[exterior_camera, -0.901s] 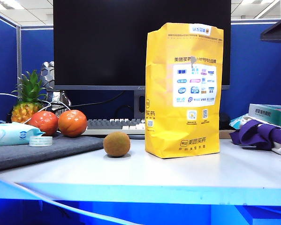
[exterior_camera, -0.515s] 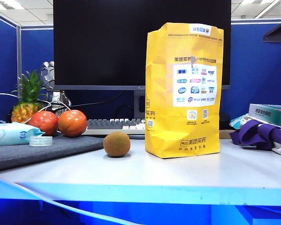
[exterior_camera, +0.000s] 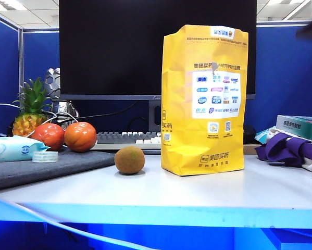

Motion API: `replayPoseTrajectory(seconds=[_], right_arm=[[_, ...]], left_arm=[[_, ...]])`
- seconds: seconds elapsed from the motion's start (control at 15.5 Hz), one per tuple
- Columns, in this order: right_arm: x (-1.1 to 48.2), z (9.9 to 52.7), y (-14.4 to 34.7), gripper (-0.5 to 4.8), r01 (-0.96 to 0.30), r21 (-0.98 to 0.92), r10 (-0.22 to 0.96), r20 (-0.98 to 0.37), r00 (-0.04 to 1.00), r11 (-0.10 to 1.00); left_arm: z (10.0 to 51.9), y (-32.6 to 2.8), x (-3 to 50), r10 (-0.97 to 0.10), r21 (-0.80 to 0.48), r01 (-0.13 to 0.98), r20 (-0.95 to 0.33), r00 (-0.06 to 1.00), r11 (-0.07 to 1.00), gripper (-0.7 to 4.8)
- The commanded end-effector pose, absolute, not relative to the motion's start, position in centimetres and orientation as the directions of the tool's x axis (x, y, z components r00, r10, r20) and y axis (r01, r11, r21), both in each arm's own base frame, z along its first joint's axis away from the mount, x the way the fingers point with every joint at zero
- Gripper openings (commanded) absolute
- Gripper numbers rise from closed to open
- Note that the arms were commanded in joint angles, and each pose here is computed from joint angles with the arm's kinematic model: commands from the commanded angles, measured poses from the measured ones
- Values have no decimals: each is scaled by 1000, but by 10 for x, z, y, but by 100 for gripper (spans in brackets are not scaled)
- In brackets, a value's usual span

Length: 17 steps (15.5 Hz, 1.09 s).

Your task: Pick up the kiwifruit and throw it into the yellow paper bag.

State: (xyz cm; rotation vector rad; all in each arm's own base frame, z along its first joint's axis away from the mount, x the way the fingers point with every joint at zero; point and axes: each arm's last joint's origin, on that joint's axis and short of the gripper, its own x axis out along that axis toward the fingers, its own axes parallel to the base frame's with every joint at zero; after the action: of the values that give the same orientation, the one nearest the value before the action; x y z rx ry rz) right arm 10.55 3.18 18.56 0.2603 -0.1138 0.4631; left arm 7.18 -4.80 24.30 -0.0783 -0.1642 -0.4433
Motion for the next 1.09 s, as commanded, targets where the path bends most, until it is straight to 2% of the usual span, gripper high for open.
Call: replayPoseTrajectory(seconds=[0.06,0.26,0.39,0.58,0.64,0.84,1.09], right_arm=[[99,208,31,479,-526,152,447,367,816,837],[100,229,32,479,-517,140,449,342,826,845],[106,255,33,479,-484,80,454,243,857,871],[117,273,37,479,-519,95,508,115,853,850],[120,277,38,479,-529,110,526,62,849,841],[126,279,42,479,-562,142,577,-98,811,815],[138,265,48,479,-632,228,671,-275,688,741]], left_arm=[[281,-60,86,-441,50,438,104,891,898,479],[294,-96,130,-505,153,523,-142,851,838,479],[296,-132,173,-600,142,651,-284,748,745,479],[297,-160,225,-557,180,652,-385,736,737,479],[294,-166,240,-536,151,641,-424,730,753,479],[291,-168,272,-468,131,616,-533,704,777,479],[265,-180,300,-495,66,680,-636,593,730,479]])
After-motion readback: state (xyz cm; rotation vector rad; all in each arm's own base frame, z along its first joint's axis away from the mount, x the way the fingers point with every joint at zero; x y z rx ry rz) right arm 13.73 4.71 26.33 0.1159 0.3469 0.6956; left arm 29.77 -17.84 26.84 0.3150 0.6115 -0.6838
